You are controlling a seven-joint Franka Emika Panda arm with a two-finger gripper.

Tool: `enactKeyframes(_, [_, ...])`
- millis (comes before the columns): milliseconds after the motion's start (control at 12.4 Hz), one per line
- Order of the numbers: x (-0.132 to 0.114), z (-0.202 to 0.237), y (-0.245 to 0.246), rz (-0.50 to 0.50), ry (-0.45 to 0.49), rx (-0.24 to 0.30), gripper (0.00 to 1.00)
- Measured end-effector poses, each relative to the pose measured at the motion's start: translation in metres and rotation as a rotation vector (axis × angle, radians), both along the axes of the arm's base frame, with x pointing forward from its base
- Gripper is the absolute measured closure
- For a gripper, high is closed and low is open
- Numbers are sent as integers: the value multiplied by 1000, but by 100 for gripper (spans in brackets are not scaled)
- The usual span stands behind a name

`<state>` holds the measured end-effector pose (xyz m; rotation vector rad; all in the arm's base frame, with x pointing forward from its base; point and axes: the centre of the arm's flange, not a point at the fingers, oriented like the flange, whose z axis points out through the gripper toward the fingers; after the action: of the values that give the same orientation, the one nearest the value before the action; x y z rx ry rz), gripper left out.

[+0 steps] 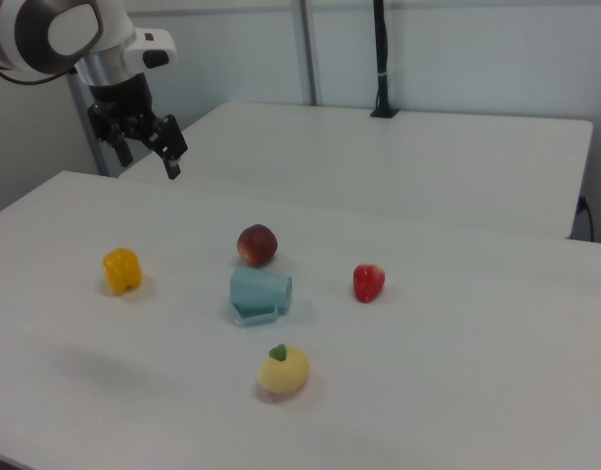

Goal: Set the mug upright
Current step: 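Move the gripper from rest toward the tipped light-blue cup, then lower the open gripper over the light-blue cup's rim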

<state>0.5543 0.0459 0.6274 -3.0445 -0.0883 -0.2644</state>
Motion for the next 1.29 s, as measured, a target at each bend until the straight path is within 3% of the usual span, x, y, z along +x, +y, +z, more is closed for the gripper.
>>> enactKeyframes(809, [0, -5, 7, 12, 19, -2, 0])
enactKeyframes(1051, [10, -11, 12, 19, 40, -10, 0])
enactKeyframes(1294, [29, -25, 29, 18, 54, -108, 0])
